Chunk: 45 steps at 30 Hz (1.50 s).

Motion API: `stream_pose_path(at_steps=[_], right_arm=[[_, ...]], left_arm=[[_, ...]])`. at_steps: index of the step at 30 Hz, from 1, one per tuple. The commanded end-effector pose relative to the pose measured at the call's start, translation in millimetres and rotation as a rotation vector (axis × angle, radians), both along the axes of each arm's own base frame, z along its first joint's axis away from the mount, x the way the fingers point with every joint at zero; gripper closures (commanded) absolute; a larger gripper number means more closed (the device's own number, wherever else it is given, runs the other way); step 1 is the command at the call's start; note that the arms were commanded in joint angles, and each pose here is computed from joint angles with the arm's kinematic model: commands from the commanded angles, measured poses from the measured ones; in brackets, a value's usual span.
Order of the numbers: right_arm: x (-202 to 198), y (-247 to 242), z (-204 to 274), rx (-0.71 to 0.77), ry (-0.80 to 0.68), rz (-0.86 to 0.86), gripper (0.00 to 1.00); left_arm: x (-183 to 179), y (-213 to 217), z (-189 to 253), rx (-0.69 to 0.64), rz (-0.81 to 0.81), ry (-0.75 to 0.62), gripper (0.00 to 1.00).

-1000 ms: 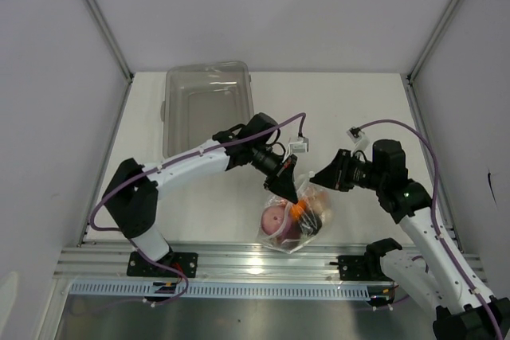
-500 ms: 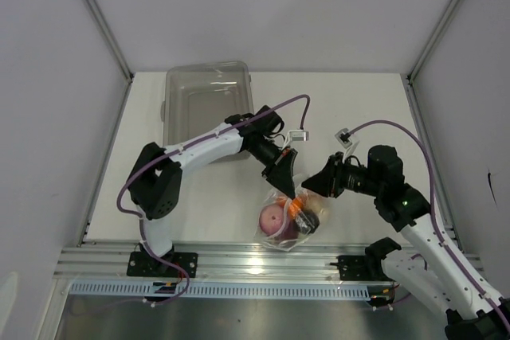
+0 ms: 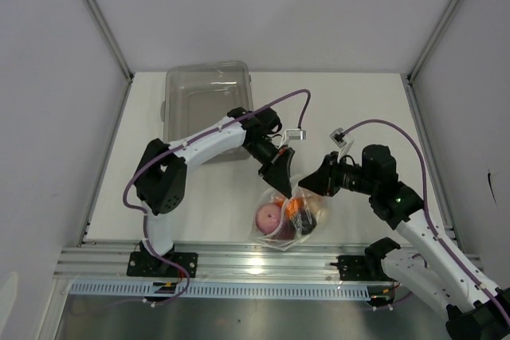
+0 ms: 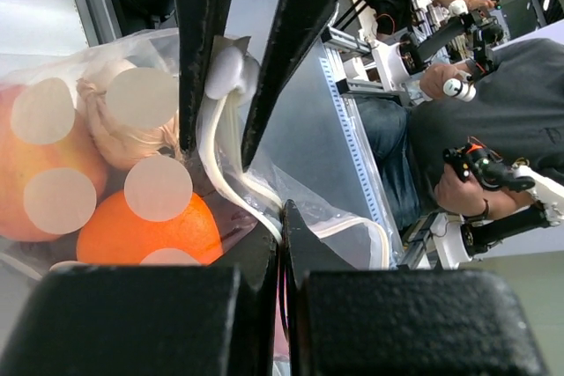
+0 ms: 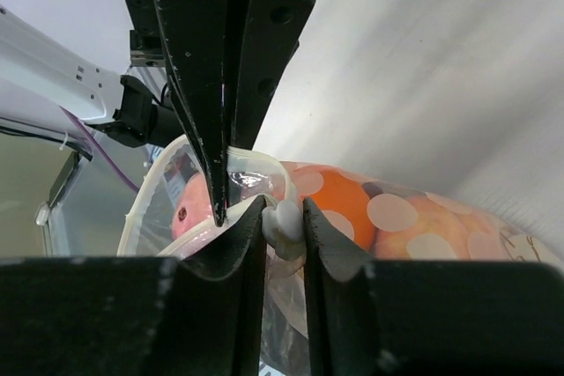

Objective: Place the food in the zip-top bag and seal the zipper
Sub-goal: Zip the zipper food storage bag at the center of the board.

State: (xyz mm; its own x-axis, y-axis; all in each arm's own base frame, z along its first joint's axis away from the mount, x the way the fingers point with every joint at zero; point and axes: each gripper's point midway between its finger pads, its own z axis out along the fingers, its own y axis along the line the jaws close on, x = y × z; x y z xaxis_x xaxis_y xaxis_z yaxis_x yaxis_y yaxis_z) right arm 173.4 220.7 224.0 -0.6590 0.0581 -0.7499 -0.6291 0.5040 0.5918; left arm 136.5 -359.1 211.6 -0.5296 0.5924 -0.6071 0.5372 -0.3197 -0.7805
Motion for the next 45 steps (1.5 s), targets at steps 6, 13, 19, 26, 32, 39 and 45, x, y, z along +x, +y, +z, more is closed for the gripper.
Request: stream_pose_path(at_steps=[6, 13, 19, 26, 32, 39, 45], right_arm=[[17, -2, 14, 0.019, -0.075, -0.061, 1.0], [15, -11, 12, -0.005, -0.03, -0.119, 1.0], [16, -14, 5, -0.026, 0.004, -0.154, 1.0], [30, -33, 12, 0.004, 0.255, -0.439, 1.0], [24, -38, 0, 0.134, 0.434, -0.541, 1.0], [20, -33, -1, 0.156, 0.449, -0.504, 1.0], [16, -31, 15, 0.116, 0.285, -0.398, 1.0]], left_arm=[[10, -9, 7, -0.053, 0.162, -0.261, 0.8], [52, -3, -3, 0.057, 0.513, -0.573, 0.15], [62, 5, 25, -0.01, 0.697, -0.708, 0.01], [75, 23, 55, -0.043, 0.962, -0.932, 0.0], [76, 26, 64, -0.054, 1.0, -0.941, 0.0], [61, 0, 74, -0.166, 0.845, -0.988, 0.01], [38, -31, 72, -0.221, 0.582, -0.972, 0.01]])
